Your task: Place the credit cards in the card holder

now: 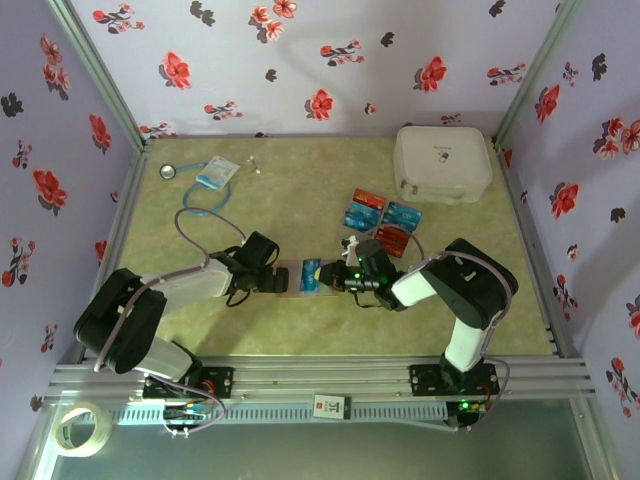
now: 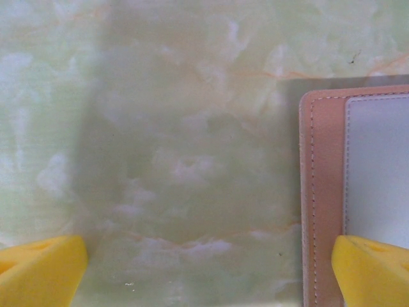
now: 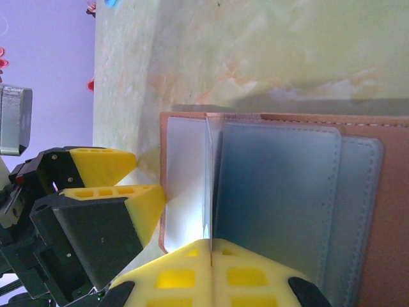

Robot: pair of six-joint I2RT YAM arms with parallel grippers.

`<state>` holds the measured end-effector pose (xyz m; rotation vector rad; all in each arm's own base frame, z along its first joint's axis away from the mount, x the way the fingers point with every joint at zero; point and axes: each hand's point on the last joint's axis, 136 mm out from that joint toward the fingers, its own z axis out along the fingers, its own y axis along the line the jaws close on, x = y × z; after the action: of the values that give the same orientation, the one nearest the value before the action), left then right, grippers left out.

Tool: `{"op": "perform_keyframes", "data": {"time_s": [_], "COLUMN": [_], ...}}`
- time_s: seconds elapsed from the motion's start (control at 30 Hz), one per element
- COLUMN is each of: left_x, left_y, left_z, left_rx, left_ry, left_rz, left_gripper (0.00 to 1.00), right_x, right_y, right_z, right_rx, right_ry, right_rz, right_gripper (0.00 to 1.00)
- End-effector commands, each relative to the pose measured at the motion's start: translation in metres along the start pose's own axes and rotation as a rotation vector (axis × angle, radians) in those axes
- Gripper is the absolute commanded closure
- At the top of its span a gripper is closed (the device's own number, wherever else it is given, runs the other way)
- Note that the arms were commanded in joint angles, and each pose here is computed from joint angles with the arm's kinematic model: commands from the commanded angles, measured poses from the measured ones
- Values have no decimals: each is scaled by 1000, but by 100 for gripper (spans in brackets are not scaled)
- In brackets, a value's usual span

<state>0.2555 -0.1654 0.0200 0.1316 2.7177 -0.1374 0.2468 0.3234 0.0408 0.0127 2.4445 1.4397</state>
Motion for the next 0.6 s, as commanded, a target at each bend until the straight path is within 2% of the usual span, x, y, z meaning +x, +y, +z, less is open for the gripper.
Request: {"op": "perform_keyframes", "data": {"time_s": [0.0, 0.1, 0.43, 0.57], "left_x": [12, 11, 10, 10], "left_y": [12, 12, 11, 12], "left_z": [6, 5, 2, 2], "left_rx": [-53, -51, -49, -50], "left_ry": [42, 39, 37, 38], "left_rz": [9, 8, 12, 11], "left_gripper": [0, 0, 0, 0], "right_x": [4, 5, 4, 3], "right_y": [-8, -10, -11, -12], "right_z": [1, 1, -4, -7], "right_rx": [16, 23, 65, 97], "right_ry": [21, 25, 26, 28], "right_rz": [30, 33, 8, -11], "right_gripper": [97, 94, 76, 74]}}
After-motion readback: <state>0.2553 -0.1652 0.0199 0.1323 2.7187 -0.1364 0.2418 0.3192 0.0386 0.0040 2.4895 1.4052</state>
